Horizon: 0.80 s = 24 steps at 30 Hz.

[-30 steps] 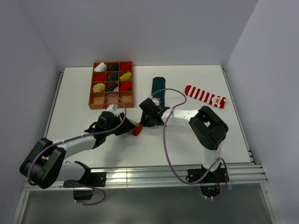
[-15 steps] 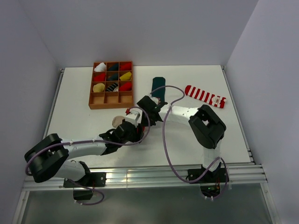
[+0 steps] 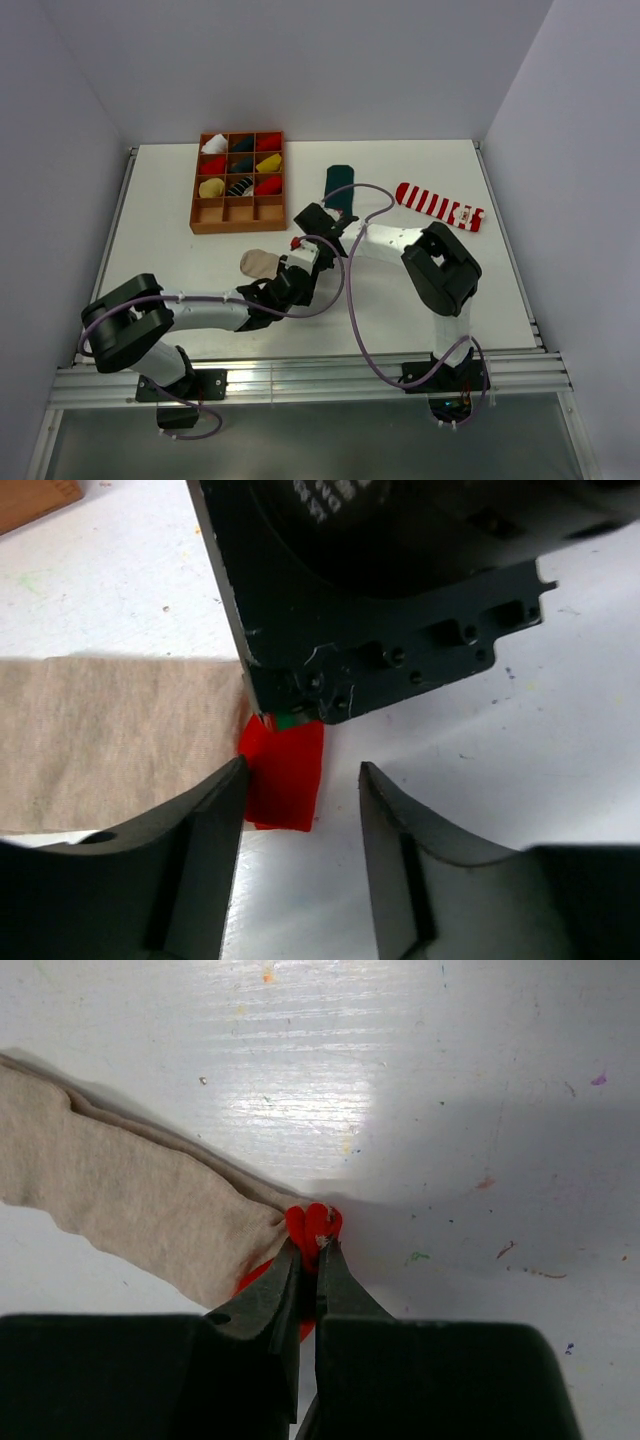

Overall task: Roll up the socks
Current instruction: Roll the sock at the center of the board.

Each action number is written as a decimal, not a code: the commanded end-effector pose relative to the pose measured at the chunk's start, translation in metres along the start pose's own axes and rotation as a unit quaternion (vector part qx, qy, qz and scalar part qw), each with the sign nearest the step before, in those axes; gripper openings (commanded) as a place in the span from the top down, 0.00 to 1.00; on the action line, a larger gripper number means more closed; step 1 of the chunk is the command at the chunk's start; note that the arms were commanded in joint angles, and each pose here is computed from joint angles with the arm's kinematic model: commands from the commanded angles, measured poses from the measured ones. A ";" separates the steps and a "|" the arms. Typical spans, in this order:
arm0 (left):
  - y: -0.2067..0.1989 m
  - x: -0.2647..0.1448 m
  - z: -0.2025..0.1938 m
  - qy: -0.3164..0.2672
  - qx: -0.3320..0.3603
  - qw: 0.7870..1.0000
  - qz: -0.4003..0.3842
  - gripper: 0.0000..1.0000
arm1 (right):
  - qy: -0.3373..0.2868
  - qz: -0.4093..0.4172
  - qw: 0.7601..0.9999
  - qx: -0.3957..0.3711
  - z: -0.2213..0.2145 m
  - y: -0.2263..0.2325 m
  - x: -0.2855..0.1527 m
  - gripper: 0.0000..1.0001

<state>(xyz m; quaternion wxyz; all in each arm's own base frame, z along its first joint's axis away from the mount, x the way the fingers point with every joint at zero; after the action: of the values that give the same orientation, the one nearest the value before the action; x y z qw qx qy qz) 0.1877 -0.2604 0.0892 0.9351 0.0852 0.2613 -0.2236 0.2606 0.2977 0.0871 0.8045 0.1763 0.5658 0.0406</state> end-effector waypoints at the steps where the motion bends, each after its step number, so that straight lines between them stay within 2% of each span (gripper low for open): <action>1: -0.006 0.003 0.006 0.002 0.018 1.000 0.015 0.48 | -0.003 0.000 1.000 -0.002 0.004 0.007 -0.001 1.00; 12: -0.006 0.009 -0.018 0.073 0.033 0.996 0.051 0.56 | 0.007 0.007 1.000 0.011 0.007 0.008 -0.001 1.00; 18: -0.009 0.015 -0.023 0.090 0.046 0.993 0.052 0.79 | 0.009 0.013 1.000 0.018 0.009 0.011 -0.001 1.00; 19: -0.010 0.016 -0.023 0.092 0.046 0.993 0.054 0.88 | 0.008 0.015 1.000 0.019 0.010 0.012 -0.002 1.00; 21: -0.010 0.018 -0.023 0.091 0.043 0.993 0.060 0.99 | 0.017 0.026 0.999 0.020 0.007 0.013 -0.003 1.00; 24: -0.007 0.013 -0.023 0.094 0.039 0.993 0.061 0.99 | 0.009 0.053 0.998 0.028 0.008 0.017 -0.006 1.00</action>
<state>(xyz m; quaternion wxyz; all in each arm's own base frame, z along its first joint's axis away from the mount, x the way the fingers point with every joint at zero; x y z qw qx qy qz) 0.1891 -0.2713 0.0711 0.9303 0.1334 0.3005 -0.1628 0.2724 0.2913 0.0883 0.7849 0.2104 0.5818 0.0341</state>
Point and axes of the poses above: each gripper's point midway between its finger pads, its own x axis out along the fingers, its own y axis along the line the jaws close on, z = x × y, the point moved 7 cm from there along -x, back along the fingers, and after that the axes turned 5 degrees about x, right-handed, at the moved point
